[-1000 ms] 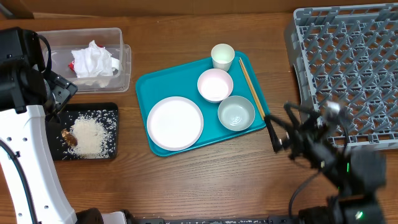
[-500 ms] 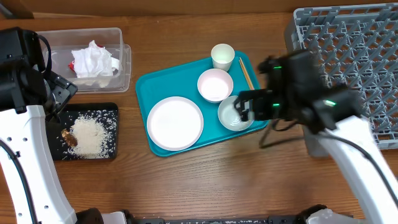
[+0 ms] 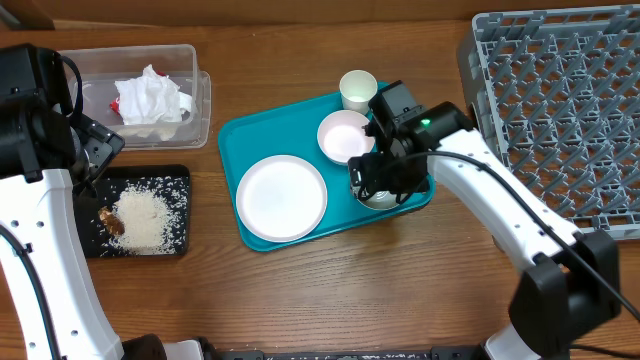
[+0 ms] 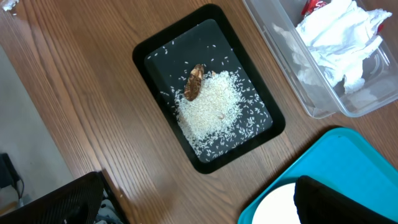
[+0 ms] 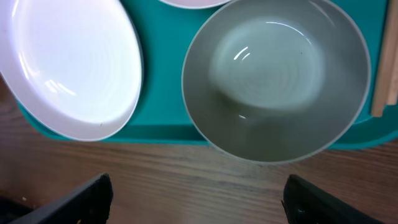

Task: Sort waste into correct bins and load items into the dishwasher
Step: 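Lower the right gripper and grasp the grey-green bowl's rim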

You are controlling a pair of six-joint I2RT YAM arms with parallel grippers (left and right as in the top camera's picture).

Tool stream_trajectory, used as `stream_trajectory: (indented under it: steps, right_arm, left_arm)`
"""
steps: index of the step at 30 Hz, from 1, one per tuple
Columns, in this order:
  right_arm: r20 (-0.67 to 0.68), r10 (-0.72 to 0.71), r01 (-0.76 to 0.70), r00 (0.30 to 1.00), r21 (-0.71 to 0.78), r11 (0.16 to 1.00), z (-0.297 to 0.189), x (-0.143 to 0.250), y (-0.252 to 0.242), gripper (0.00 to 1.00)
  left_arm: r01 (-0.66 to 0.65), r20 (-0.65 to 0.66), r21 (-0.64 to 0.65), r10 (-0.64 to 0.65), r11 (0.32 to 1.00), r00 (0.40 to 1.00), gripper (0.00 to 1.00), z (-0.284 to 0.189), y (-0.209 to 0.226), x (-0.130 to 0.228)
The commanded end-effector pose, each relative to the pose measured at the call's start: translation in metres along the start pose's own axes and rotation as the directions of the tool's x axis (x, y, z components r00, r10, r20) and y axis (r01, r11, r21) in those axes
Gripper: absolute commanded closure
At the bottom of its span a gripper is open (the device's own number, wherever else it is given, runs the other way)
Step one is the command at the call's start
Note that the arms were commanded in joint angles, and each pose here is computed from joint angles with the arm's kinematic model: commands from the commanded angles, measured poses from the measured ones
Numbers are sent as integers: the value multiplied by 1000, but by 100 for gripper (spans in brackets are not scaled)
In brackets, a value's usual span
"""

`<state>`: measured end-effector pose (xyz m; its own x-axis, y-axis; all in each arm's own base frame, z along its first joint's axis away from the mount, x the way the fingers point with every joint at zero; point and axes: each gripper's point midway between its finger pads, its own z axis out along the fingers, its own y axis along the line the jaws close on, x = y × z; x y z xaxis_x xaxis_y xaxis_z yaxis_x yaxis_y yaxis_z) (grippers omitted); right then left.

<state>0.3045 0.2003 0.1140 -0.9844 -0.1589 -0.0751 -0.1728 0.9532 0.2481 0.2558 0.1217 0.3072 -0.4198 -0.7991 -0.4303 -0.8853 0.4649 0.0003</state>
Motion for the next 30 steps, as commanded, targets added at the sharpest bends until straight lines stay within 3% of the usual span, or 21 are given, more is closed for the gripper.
stream_trajectory:
  steps: [1, 3, 8, 12, 19, 30]
  right_arm:
    - [30, -2, 2, 1000, -8, 1000, 1, -12, 5, 16]
    - [46, 6, -6, 999, -7, 1000, 1, -17, 5, 25]
    - [76, 41, -43, 996, 20, 999, 3, -23, 1, 26]
    - [103, 79, -88, 992, 83, 993, 8, -24, -1, 34]
    - [201, 136, -180, 970, 219, 959, 16, -21, -2, 34]
    - [199, 143, -186, 970, 216, 959, 38, -18, 0, 35]
  left_arm:
    - [22, 6, -13, -22, 1000, 1000, 0, 1, 2, -1]
    - [22, 6, -13, -22, 1000, 1000, 0, 1, 2, -1]
    - [22, 6, -13, -22, 1000, 1000, 0, 1, 2, -1]
    - [22, 6, -13, -22, 1000, 1000, 0, 1, 2, -1]
    - [22, 6, -13, -22, 1000, 1000, 0, 1, 2, -1]
    - [22, 6, -13, -22, 1000, 1000, 0, 1, 2, -1]
